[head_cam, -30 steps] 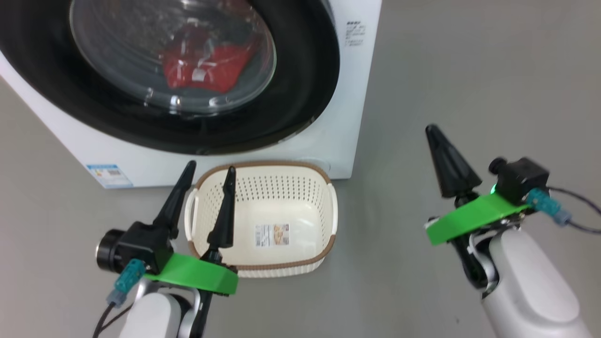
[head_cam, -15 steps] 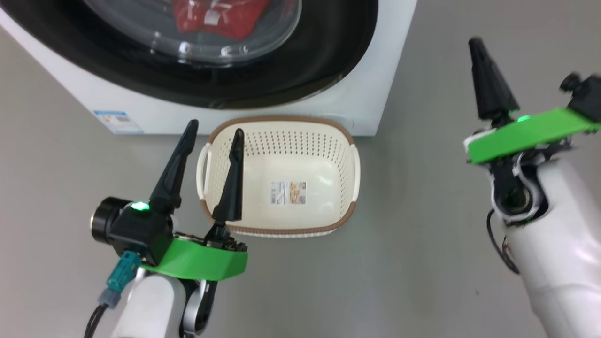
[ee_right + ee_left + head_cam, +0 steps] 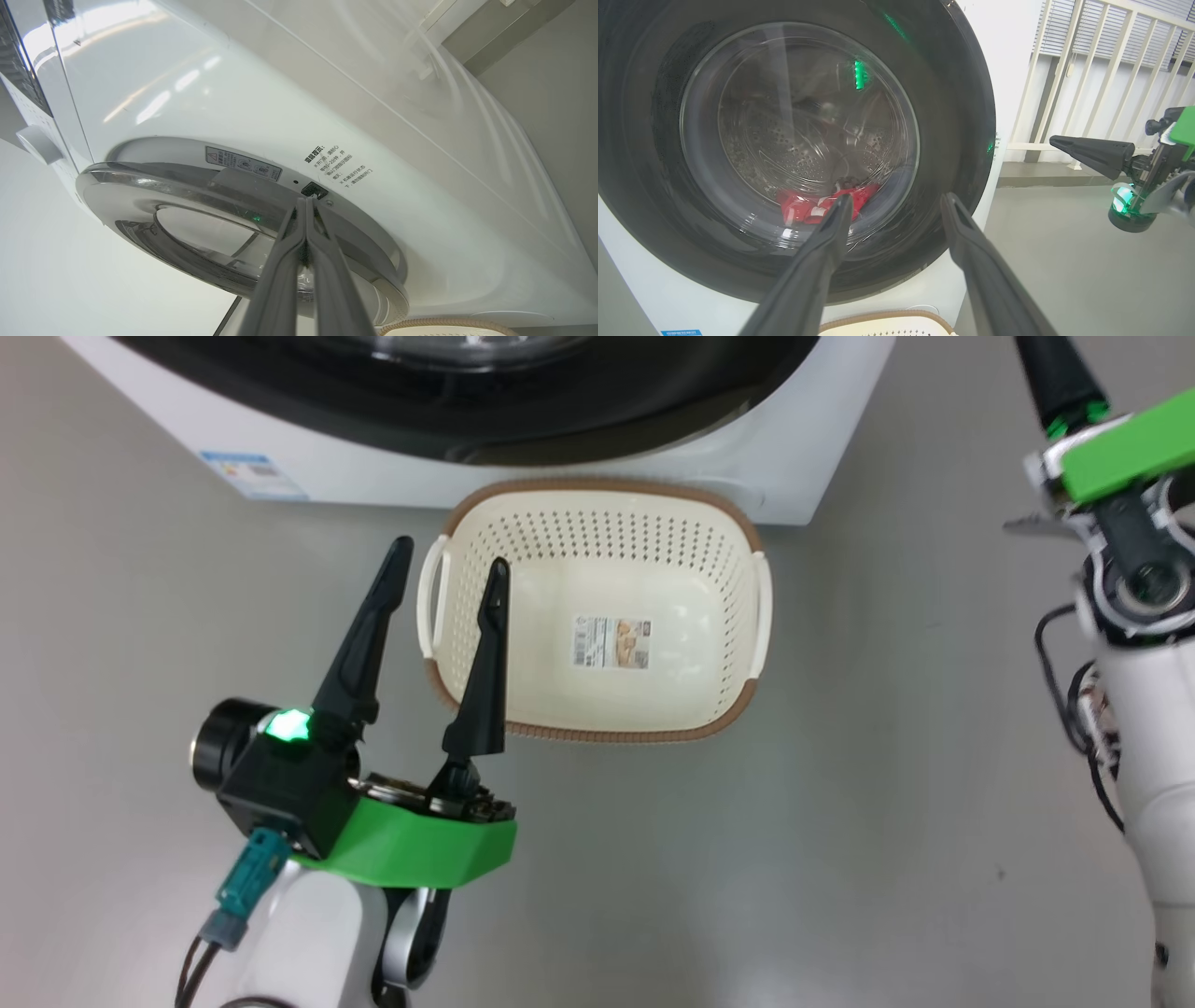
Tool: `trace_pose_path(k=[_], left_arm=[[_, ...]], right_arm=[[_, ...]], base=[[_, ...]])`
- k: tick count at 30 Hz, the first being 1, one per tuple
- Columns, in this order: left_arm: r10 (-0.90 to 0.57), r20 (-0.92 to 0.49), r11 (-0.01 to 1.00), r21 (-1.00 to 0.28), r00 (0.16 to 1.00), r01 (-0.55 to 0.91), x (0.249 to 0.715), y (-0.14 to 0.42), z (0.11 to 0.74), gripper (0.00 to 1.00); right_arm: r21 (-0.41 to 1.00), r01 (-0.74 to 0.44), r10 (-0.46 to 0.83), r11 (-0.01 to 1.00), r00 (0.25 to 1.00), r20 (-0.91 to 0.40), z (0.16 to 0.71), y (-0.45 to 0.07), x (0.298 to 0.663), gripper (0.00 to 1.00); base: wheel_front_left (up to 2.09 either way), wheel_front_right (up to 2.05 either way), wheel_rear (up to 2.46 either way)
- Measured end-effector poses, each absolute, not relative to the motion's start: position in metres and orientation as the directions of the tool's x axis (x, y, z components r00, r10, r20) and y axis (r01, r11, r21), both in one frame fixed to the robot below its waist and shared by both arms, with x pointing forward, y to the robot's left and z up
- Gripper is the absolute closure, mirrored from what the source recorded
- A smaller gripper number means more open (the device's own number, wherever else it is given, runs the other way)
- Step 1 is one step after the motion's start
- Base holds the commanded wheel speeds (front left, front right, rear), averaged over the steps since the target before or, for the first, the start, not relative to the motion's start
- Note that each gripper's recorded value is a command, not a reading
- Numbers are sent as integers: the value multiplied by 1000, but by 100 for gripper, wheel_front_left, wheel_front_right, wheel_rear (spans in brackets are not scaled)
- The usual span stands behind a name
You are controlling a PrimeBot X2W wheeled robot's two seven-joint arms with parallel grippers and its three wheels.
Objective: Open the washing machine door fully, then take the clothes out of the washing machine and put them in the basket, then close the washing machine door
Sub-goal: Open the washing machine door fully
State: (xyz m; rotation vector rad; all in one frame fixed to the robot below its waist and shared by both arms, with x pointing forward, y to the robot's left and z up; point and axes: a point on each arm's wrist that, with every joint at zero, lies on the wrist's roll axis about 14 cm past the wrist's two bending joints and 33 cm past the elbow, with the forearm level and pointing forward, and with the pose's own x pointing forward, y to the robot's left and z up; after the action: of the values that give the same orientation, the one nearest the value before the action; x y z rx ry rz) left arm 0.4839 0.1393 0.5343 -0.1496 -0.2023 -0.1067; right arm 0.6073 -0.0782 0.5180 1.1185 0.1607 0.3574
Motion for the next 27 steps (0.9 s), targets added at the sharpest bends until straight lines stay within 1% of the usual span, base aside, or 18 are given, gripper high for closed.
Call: trace_pose_path(k=[5, 10, 13, 18, 27], left_arm=[[-78, 175, 985, -141, 981, 103, 486, 143, 520, 0], [-64, 149, 987, -135, 987, 84, 490, 148, 508, 0], [-55, 138, 989, -132, 989, 73, 493, 149, 503, 0], [-44, 110, 990, -128, 993, 58, 494, 149, 491, 0], [-26, 85, 992, -121, 996, 36, 495, 155, 481, 0]], right_arm=[[954, -161, 408, 255, 912, 45, 512, -68, 626, 100], [977, -140, 502, 164, 864, 40, 507, -48, 640, 100], [981, -133, 549, 144, 835, 33, 505, -39, 649, 100], [982, -143, 588, 122, 808, 44, 508, -30, 665, 100], [991, -120, 669, 60, 742, 49, 502, -7, 671, 100]], base=[[0, 0, 0], [0, 0, 0], [0, 0, 0], [0, 0, 0], [0, 0, 0]])
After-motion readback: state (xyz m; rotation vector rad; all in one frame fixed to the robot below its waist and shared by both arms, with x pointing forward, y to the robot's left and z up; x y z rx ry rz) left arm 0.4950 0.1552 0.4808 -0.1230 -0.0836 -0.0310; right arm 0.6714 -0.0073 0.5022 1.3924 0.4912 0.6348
